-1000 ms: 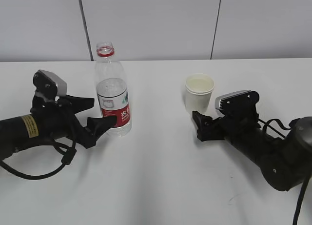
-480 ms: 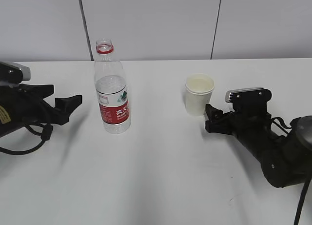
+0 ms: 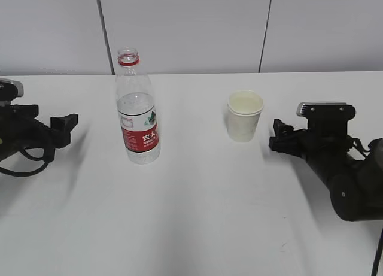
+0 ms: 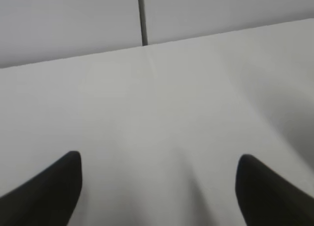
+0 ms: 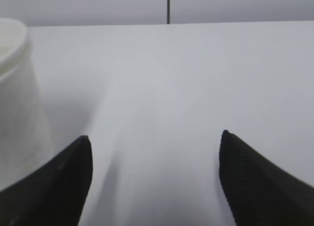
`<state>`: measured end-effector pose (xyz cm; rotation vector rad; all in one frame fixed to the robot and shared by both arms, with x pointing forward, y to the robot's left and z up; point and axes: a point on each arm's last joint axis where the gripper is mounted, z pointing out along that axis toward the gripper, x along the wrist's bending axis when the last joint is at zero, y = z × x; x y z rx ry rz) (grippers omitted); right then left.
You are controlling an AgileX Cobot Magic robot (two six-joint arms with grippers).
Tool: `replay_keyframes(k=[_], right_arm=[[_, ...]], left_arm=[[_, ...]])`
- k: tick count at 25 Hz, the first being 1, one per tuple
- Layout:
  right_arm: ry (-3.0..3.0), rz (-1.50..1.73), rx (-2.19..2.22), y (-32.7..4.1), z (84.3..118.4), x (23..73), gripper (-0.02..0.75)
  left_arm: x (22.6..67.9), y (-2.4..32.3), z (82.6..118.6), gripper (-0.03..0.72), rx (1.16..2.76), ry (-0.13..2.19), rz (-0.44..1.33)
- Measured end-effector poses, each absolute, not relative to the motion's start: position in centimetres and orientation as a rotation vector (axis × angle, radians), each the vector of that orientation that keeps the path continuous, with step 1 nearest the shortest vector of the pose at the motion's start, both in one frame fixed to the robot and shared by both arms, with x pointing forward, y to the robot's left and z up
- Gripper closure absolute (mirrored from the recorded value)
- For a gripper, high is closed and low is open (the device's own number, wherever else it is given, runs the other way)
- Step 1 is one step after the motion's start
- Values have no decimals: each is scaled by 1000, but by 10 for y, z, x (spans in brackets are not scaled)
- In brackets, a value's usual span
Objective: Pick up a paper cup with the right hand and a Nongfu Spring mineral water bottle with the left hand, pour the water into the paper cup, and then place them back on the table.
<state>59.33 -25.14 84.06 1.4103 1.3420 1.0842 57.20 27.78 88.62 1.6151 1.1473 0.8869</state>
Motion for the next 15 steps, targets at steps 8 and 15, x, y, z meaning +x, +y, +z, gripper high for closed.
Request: replay_keyframes(k=[8,15], right_arm=[[1327,1047,1477,-276,869,598,141],[1452,989,1582,-275,884,595,142]], left_arm=[[567,285,893,105,1677,1277,879],[559,293,920,105,1679,1406,894]])
